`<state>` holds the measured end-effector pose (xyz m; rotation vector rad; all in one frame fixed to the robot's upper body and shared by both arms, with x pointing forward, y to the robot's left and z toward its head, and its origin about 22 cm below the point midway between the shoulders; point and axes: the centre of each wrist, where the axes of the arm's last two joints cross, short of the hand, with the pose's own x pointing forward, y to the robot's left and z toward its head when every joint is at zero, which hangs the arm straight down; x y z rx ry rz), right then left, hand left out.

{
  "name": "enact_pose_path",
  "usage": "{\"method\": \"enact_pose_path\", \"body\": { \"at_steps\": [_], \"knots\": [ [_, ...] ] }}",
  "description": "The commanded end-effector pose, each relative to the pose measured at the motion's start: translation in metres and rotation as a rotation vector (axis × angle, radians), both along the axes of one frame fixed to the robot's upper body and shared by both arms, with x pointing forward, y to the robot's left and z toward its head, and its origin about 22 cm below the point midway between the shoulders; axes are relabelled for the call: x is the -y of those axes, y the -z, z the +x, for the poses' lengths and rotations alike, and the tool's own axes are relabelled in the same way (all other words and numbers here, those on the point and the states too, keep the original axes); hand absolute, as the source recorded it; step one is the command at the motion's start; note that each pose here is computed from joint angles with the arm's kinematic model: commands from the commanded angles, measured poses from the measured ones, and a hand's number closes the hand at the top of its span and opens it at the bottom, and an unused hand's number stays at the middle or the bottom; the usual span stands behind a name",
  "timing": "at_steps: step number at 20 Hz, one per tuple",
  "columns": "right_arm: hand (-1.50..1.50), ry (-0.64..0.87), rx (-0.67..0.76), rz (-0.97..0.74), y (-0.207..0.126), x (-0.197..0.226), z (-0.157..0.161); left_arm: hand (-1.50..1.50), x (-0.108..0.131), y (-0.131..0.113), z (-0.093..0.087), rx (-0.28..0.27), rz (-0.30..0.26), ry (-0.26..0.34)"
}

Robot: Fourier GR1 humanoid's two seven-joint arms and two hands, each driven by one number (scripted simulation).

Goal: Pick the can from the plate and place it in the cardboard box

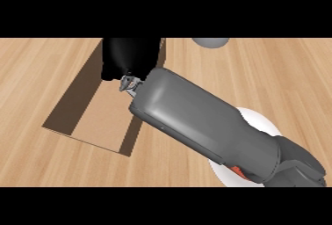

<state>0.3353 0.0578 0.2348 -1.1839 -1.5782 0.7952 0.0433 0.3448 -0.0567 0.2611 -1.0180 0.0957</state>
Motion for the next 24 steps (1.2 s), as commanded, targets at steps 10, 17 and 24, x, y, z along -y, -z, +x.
{"method": "enact_pose_path", "body": {
  "at_steps": [10,17,24],
  "knots": [
    [1.5,0.327,0.03,-0.04,-0.005,-0.005,0.028,0.0,0.035,-0.044,0.091,0.438,-0.09,0.11],
    [1.5,0.392,-0.058,-0.133,0.013,0.007,0.047,0.0,0.037,-0.051,0.095,0.461,-0.082,0.134],
    [-1.5,0.484,-0.457,-0.165,0.08,0.049,0.073,0.0,0.041,-0.051,0.096,0.476,-0.095,0.135]
  ]
}}
